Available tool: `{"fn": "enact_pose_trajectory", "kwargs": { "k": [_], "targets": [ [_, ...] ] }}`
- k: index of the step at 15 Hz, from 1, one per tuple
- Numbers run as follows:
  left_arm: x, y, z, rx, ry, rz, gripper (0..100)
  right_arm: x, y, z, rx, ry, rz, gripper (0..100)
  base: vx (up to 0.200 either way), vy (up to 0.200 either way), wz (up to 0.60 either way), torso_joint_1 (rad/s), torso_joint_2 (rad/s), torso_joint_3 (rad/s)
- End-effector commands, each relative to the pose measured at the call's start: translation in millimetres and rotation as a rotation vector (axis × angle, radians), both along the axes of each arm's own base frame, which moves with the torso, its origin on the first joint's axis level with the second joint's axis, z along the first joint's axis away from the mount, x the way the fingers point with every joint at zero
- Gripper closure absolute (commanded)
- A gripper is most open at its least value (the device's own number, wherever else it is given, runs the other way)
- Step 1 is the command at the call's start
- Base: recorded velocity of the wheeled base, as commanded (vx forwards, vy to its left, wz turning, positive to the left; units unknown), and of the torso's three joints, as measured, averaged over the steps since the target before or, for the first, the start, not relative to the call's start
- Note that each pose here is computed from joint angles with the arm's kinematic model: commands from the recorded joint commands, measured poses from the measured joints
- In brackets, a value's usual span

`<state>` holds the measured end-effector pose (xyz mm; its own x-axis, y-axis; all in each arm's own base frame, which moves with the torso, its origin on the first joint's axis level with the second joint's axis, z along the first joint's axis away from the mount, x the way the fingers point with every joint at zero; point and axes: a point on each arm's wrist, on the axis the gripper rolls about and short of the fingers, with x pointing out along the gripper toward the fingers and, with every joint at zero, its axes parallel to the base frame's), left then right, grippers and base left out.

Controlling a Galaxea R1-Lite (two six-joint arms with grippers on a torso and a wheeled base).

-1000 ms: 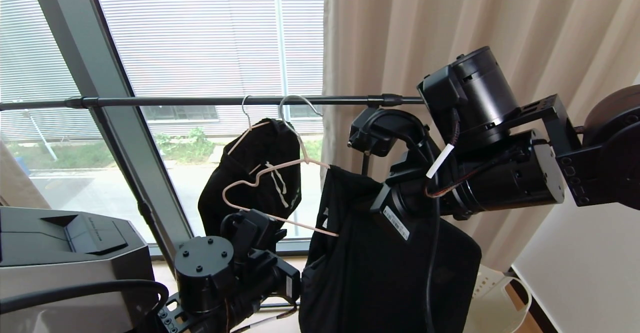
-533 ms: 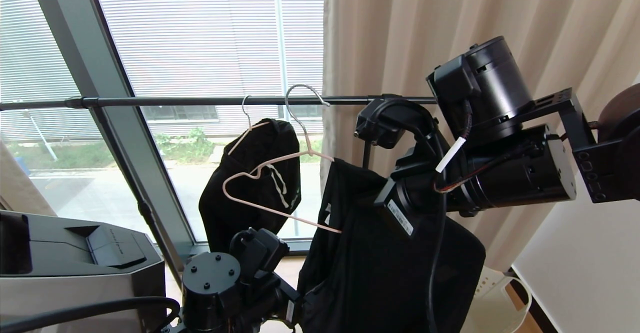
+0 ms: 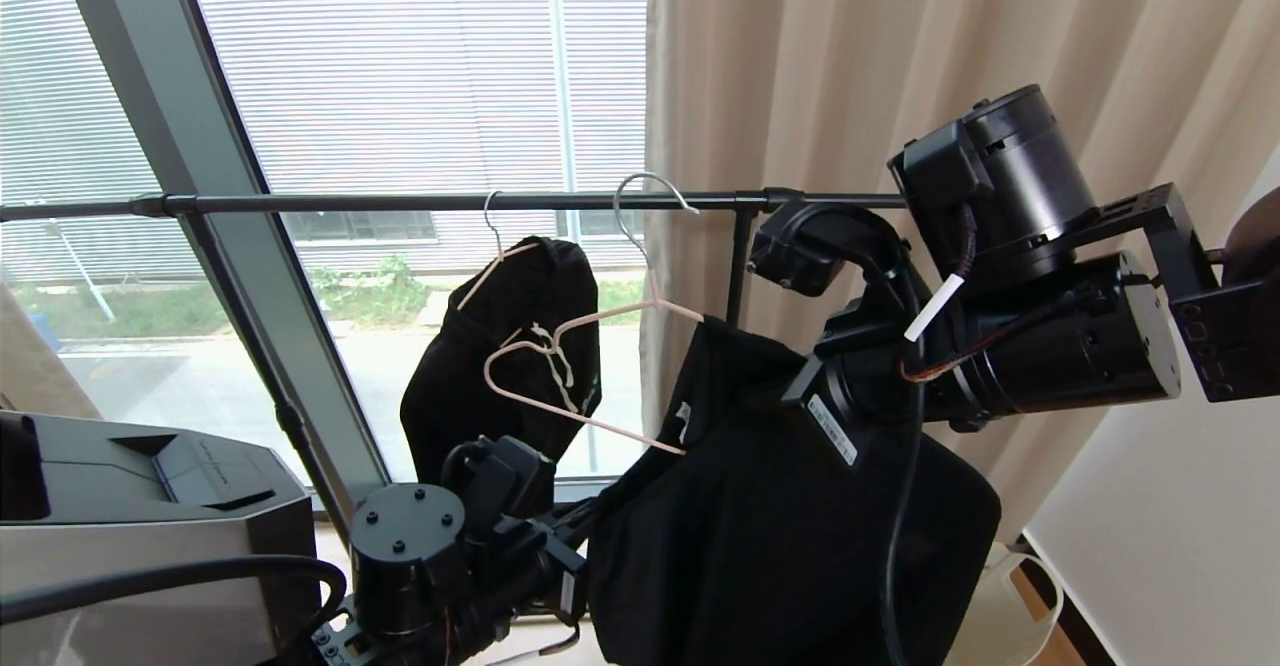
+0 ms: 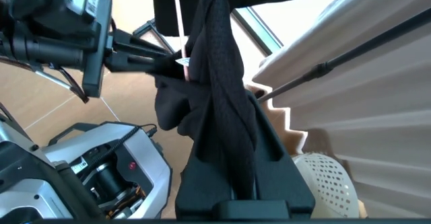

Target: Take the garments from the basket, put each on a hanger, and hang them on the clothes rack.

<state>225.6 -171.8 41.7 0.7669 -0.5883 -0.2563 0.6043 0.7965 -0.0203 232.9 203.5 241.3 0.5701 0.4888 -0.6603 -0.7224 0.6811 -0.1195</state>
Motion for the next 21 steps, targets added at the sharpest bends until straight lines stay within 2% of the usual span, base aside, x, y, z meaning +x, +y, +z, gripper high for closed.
{"fn": "enact_pose_trajectory", "kwargs": {
  "k": [1,5,9,12,15,21],
  "targets": [
    [12,10,8,-0.026,-0.032,0.046,100,-2,-11,-4,0.014,-0.007,-0.018,100,0.0,0.0,0.0,0.0,0.0,0.0],
    [32,28,10,-0.046,-0.05,0.097,100,-2,-25,-34,0.078,-0.04,-0.019,100,0.0,0.0,0.0,0.0,0.0,0.0],
    [46,38,8,-0.049,-0.058,0.145,100,-15,-36,-45,0.116,-0.054,-0.003,100,0.0,0.0,0.0,0.0,0.0,0.0],
    [48,41,8,-0.052,-0.058,0.145,100,-23,-42,-54,0.12,-0.03,0.003,100,0.0,0.0,0.0,0.0,0.0,0.0],
    [49,43,8,-0.052,-0.06,0.151,100,-20,-48,-66,0.11,-0.028,-0.022,100,0.0,0.0,0.0,0.0,0.0,0.0],
    [54,50,9,-0.053,-0.067,0.175,100,-18,-53,-68,0.1,-0.025,-0.045,100,0.0,0.0,0.0,0.0,0.0,0.0]
  ]
}}
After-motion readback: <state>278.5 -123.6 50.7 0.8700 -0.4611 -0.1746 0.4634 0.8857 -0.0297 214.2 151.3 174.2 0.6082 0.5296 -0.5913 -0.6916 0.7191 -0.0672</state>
